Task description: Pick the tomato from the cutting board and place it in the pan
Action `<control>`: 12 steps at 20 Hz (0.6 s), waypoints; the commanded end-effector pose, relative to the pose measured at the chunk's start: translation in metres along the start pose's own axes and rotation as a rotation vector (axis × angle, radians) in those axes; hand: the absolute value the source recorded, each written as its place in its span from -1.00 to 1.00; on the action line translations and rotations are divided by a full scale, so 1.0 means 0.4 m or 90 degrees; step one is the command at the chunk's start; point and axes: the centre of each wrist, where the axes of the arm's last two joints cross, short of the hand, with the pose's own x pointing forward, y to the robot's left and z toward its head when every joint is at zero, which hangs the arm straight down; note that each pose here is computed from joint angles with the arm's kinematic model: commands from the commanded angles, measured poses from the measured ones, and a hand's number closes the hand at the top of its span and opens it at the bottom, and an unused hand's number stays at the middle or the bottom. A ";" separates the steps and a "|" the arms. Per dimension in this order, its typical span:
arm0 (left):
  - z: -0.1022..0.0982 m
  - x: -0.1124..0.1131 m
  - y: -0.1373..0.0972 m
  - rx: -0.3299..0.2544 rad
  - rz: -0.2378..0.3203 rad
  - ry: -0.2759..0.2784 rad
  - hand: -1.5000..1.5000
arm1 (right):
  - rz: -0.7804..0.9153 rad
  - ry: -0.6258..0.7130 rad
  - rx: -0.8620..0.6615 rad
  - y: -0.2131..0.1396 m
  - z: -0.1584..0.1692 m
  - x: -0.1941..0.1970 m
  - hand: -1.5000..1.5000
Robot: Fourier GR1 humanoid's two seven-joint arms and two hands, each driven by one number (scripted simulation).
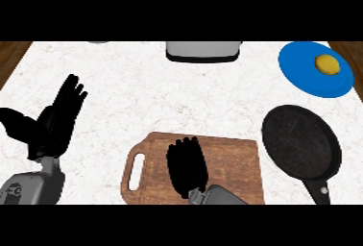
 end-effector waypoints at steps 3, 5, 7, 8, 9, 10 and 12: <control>0.013 -0.010 0.036 -0.010 0.006 0.007 0.00 | -0.012 -0.026 -0.004 0.069 -0.023 0.000 1.00; 0.009 0.019 0.023 -0.001 0.004 0.014 0.00 | -0.014 -0.046 -0.017 0.058 -0.010 -0.024 1.00; 0.010 -0.028 0.020 -0.011 -0.001 0.013 0.00 | -0.036 -0.038 -0.028 0.042 0.007 0.012 1.00; 0.009 0.004 0.047 -0.006 0.000 0.010 0.00 | -0.036 -0.043 -0.042 0.022 0.014 -0.043 1.00; 0.016 -0.005 0.025 -0.002 -0.008 0.001 0.00 | -0.048 -0.037 -0.045 0.038 0.018 0.013 1.00; 0.027 -0.019 -0.006 0.008 -0.010 -0.002 0.00 | -0.034 -0.047 -0.059 0.022 0.012 -0.026 1.00; 0.003 -0.007 0.043 0.003 -0.012 0.006 0.00 | -0.101 0.009 -0.026 0.009 0.021 -0.029 1.00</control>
